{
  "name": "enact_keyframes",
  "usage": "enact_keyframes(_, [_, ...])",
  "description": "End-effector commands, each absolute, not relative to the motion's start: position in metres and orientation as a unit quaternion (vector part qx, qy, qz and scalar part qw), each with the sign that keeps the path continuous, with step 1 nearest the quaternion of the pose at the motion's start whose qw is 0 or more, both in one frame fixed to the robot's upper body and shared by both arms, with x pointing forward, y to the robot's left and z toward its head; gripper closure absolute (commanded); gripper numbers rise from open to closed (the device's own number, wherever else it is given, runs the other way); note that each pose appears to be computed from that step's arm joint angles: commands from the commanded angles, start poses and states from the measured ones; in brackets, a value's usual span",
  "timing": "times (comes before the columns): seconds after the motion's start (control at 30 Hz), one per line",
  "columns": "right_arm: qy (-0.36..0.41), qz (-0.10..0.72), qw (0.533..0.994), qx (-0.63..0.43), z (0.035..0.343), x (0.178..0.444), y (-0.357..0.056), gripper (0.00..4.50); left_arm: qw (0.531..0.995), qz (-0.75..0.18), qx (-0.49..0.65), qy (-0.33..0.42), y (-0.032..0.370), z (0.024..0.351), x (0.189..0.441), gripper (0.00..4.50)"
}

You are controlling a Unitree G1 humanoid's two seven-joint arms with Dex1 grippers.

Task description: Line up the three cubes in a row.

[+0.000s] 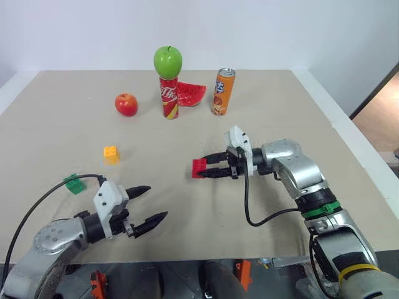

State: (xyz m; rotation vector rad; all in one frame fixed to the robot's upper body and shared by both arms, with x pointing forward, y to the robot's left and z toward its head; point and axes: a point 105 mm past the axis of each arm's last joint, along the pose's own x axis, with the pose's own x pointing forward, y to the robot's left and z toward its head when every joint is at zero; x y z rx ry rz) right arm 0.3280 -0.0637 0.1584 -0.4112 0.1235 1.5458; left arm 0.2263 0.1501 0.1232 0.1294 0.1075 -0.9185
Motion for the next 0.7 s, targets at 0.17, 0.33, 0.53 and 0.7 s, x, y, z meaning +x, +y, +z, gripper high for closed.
enact_keyframes(0.17, [0.043, 0.737, 0.639, -0.214, 0.149, 0.319, -0.050, 3.27, 0.894, -0.442, 0.066, 0.029, 0.154, 0.138, 0.217, 0.00])
enact_keyframes(0.33, [0.044, 0.738, 0.639, -0.212, 0.144, 0.324, -0.048, 3.27, 0.887, -0.456, 0.071, 0.027, 0.151, 0.139, 0.217, 0.00])
enact_keyframes(0.53, [0.044, 0.728, 0.650, -0.213, 0.144, 0.335, -0.049, 3.27, 0.885, -0.459, 0.078, 0.023, 0.149, 0.139, 0.220, 0.00])
enact_keyframes(0.7, [0.045, 0.721, 0.659, -0.210, 0.144, 0.342, -0.053, 3.27, 0.884, -0.459, 0.082, 0.024, 0.148, 0.138, 0.221, 0.00])
